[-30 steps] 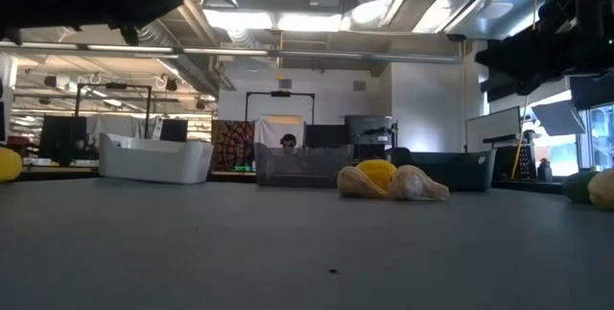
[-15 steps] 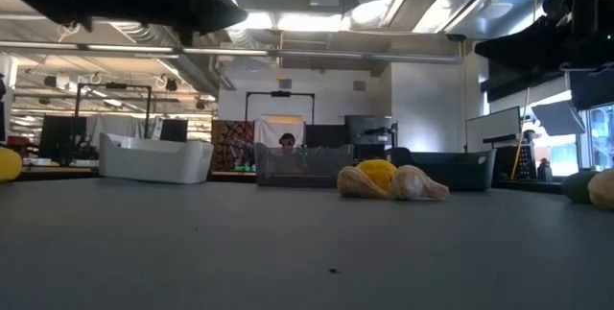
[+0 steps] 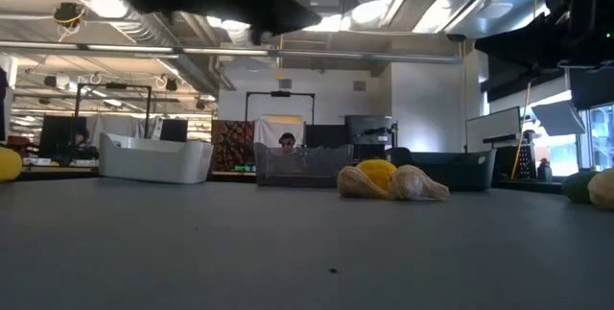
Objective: Sort produce into baskets
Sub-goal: Put the lemon into the black bin
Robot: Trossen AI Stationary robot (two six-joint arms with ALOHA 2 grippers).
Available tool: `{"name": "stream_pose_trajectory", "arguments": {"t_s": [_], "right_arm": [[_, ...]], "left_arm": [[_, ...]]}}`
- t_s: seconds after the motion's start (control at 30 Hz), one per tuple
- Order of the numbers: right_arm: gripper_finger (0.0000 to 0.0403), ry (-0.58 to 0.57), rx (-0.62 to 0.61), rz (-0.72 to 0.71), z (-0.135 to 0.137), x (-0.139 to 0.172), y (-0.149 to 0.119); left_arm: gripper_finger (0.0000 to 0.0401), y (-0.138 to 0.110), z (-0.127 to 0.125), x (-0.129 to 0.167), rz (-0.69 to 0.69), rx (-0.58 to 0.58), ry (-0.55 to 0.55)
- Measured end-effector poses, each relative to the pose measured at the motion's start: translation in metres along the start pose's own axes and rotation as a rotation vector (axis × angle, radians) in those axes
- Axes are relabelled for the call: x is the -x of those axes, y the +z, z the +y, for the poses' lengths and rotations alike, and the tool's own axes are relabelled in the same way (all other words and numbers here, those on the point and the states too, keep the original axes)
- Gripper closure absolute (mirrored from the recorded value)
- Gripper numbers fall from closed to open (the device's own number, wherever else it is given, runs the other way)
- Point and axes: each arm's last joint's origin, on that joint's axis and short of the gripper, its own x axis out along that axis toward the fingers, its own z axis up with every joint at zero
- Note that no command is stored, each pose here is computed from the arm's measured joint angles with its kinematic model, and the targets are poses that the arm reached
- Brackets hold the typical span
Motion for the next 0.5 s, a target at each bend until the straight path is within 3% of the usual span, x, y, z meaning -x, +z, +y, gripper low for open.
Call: {"name": "stream_pose_trajectory", "arguments": {"t_s": [0.17,0.5], "right_arm": [[0.0388,-0.019,-0.030,-0.008,-0.001,0.000,0.001],[0.0388,-0.013,-0.060,-0.014,0.000,0.000,0.001]], "left_arm": [[0.0362,0.007,-0.012,-0.035,0.018,0.003,-0.122],[0.0178,0.005,-0.021,-0.084,0.347,0.029,-0.123]]}}
